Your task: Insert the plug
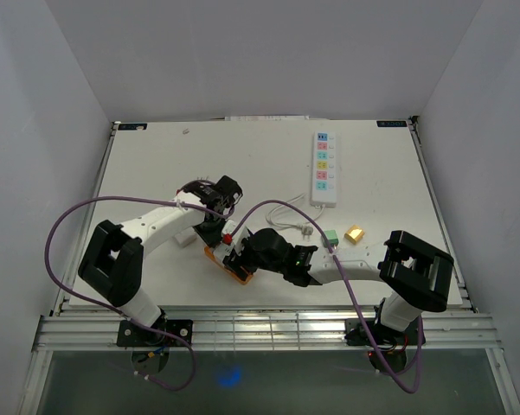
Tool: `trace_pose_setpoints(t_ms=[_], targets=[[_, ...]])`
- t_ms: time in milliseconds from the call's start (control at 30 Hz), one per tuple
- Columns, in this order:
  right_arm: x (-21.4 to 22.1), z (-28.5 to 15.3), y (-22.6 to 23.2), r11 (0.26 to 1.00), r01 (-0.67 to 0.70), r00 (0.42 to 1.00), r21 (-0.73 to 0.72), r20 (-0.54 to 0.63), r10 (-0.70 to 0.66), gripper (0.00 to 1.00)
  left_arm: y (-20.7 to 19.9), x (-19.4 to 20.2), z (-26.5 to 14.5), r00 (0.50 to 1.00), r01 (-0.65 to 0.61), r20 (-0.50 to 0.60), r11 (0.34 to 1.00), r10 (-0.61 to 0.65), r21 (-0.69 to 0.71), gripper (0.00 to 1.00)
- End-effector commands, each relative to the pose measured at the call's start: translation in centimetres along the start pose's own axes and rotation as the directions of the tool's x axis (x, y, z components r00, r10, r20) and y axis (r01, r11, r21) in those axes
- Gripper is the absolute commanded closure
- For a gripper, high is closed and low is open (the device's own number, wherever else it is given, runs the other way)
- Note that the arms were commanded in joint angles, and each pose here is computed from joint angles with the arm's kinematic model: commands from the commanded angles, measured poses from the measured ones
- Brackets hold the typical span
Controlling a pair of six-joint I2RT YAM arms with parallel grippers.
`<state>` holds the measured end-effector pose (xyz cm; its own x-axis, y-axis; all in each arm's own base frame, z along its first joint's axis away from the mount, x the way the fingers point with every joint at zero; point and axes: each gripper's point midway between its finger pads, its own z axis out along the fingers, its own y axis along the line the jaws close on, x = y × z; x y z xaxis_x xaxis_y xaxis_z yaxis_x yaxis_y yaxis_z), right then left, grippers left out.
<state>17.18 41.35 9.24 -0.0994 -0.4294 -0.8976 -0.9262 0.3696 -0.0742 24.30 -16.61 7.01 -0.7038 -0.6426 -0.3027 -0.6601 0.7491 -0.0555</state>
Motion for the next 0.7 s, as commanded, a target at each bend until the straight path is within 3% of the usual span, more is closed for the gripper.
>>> trace_pose_setpoints(t_ms=[0, 67, 333, 467, 500, 567, 667], targets=[[0.8, 0.6, -0.6, 0.999, 0.038, 0.999, 0.018, -0.009, -0.038, 0.5, 0.3, 2.4, 0.8, 0.988, -0.141, -0.055, 0.99, 0.142, 0.025, 0.87], [0.9, 0.6, -0.6, 0.999, 0.037, 0.999, 0.017, -0.01, -0.037, 0.5, 0.0, 2.1, 0.3, 0.989, -0.136, -0.042, 0.989, 0.139, 0.056, 0.81], [0.8, 0.5, -0.6, 0.999, 0.038, 0.999, 0.015, -0.006, -0.038, 0.5, -1.0, 1.7, -0.5, 0.985, -0.168, -0.008, 0.973, 0.171, 0.156, 0.75], [0.6, 0.4, -0.5, 0.999, 0.039, 0.999, 0.011, 0.001, -0.039, 0.5, -0.9, 1.7, -0.5, 0.988, -0.153, -0.006, 0.977, 0.156, 0.147, 0.61], [0.6, 0.4, -0.6, 0.999, 0.038, 0.999, 0.012, 0.001, -0.038, 0.5, -0.7, 1.7, -0.5, 0.989, -0.148, -0.008, 0.979, 0.15, 0.14, 0.5], [0.6, 0.4, -0.5, 0.999, 0.038, 0.999, 0.009, 0.001, -0.038, 0.5, -0.8, 1.6, -0.6, 0.989, -0.144, -0.007, 0.979, 0.147, 0.141, 0.39], [0.7, 0.4, -0.4, 0.999, 0.039, 0.999, 0.006, 0.0, -0.039, 0.5, -1.1, 1.4, -0.9, 0.988, -0.153, 0.0, 0.977, 0.155, 0.151, 0.33]])
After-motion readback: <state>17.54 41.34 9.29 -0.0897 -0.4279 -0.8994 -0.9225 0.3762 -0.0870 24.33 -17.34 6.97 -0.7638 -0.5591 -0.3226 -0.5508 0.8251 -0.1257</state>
